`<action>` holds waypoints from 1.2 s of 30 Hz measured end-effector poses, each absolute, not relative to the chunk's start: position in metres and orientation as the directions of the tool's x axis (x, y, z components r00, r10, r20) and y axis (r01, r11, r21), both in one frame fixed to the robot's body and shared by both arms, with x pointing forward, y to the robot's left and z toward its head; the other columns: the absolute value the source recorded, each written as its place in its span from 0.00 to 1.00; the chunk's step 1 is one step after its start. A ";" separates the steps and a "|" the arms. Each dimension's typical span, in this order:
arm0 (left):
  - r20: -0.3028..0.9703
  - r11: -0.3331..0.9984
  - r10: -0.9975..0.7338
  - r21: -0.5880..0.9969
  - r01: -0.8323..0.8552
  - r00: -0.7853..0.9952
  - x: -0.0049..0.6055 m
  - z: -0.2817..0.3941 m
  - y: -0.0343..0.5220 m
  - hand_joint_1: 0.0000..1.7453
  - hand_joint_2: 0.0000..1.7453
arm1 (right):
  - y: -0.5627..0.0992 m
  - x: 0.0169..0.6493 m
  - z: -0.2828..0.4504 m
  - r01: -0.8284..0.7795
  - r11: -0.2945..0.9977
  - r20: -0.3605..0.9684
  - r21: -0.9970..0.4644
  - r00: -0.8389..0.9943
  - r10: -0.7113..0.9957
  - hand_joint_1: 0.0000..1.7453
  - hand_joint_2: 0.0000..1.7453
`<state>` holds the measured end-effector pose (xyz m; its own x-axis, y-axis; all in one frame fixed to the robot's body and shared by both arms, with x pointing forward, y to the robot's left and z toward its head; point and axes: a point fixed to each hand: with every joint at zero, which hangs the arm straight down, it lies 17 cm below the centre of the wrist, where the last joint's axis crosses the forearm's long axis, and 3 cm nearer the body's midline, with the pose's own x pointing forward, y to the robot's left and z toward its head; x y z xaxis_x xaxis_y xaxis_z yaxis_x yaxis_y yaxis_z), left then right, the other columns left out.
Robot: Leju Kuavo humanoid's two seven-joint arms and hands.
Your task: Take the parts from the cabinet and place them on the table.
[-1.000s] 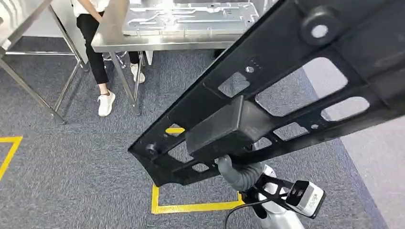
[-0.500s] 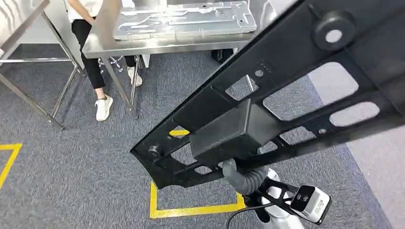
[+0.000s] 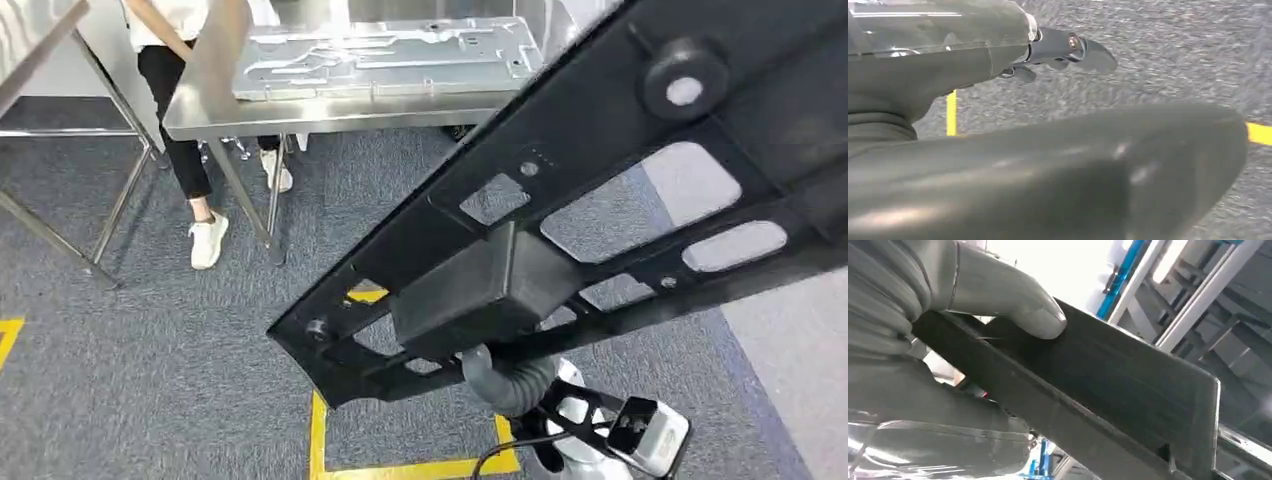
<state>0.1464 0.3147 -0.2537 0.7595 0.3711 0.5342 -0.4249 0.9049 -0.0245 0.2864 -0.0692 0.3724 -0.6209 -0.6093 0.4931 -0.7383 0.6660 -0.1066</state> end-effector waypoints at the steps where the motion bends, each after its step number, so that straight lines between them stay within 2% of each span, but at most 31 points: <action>1: 0.534 0.905 0.371 -0.024 -0.425 0.760 0.146 -0.254 0.315 0.00 0.00 | -0.070 0.287 0.371 -0.738 0.667 0.496 -0.103 -0.620 -0.608 1.00 1.00; 36: 0.541 0.909 0.362 -0.024 -0.417 0.759 0.149 -0.253 0.317 0.00 0.00 | -0.072 0.303 0.376 -0.695 0.713 0.492 -0.087 -0.653 -0.576 1.00 1.00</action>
<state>0.1486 0.3171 -0.2527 0.7590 0.3623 0.5409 -0.4167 0.9087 -0.0240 0.3028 -0.0720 0.3757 -0.6525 -0.5763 0.4920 -0.6954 0.7134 -0.0866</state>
